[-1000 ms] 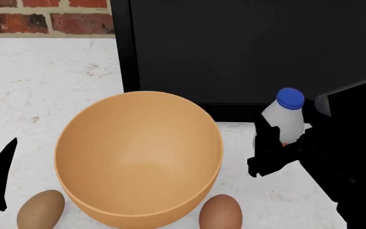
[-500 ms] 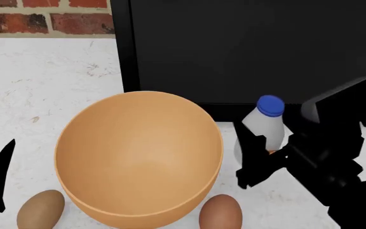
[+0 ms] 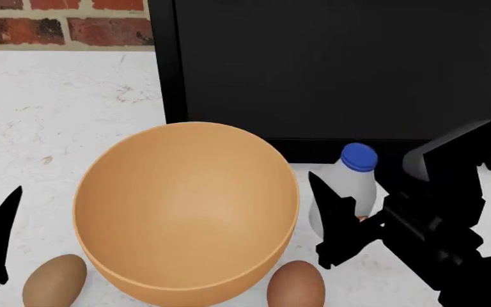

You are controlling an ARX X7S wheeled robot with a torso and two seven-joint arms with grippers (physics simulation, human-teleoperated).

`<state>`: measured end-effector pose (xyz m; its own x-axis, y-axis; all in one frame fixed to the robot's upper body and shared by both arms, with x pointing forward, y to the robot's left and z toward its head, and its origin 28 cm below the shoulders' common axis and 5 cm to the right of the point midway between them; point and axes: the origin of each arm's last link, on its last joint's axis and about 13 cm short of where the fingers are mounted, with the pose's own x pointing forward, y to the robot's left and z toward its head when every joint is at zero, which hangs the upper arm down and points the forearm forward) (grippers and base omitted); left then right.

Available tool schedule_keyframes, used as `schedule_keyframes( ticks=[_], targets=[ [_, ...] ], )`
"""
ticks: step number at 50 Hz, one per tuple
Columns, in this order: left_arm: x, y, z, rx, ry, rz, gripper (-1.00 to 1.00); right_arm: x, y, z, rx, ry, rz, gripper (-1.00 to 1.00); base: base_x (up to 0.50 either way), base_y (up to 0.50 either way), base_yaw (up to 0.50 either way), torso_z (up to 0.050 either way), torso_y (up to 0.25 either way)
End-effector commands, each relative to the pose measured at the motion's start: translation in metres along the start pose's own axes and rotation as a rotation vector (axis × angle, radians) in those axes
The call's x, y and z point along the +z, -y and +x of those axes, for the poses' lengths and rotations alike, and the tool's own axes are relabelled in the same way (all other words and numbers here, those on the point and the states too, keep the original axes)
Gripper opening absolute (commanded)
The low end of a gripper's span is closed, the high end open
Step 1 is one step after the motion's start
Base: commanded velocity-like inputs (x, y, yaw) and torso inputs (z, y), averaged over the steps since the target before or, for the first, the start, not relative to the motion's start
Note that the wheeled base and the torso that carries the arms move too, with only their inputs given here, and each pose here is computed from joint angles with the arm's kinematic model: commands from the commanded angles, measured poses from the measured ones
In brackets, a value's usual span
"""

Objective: Place the eggs and milk next to the bowl.

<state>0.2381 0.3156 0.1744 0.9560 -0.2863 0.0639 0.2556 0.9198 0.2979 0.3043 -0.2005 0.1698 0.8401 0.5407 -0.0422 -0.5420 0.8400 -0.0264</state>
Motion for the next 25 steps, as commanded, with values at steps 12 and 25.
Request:
schedule_keyframes(
  ticks=[12, 25],
  targets=[
    [0.0002, 0.0008, 0.0017, -0.003, -0.003, 0.006, 1.0, -0.0069, 0.0008, -0.0045, 0.021, 0.009, -0.003, -1.0, 0.0, 0.0, 0.0, 0.0, 0.0],
    [0.0005, 0.0011, 0.001, -0.002, -0.002, 0.008, 1.0, -0.0115, 0.0009, -0.0026, 0.026, 0.0, 0.006, -1.0, 0.0, 0.0, 0.0, 0.0, 0.001]
  ],
)
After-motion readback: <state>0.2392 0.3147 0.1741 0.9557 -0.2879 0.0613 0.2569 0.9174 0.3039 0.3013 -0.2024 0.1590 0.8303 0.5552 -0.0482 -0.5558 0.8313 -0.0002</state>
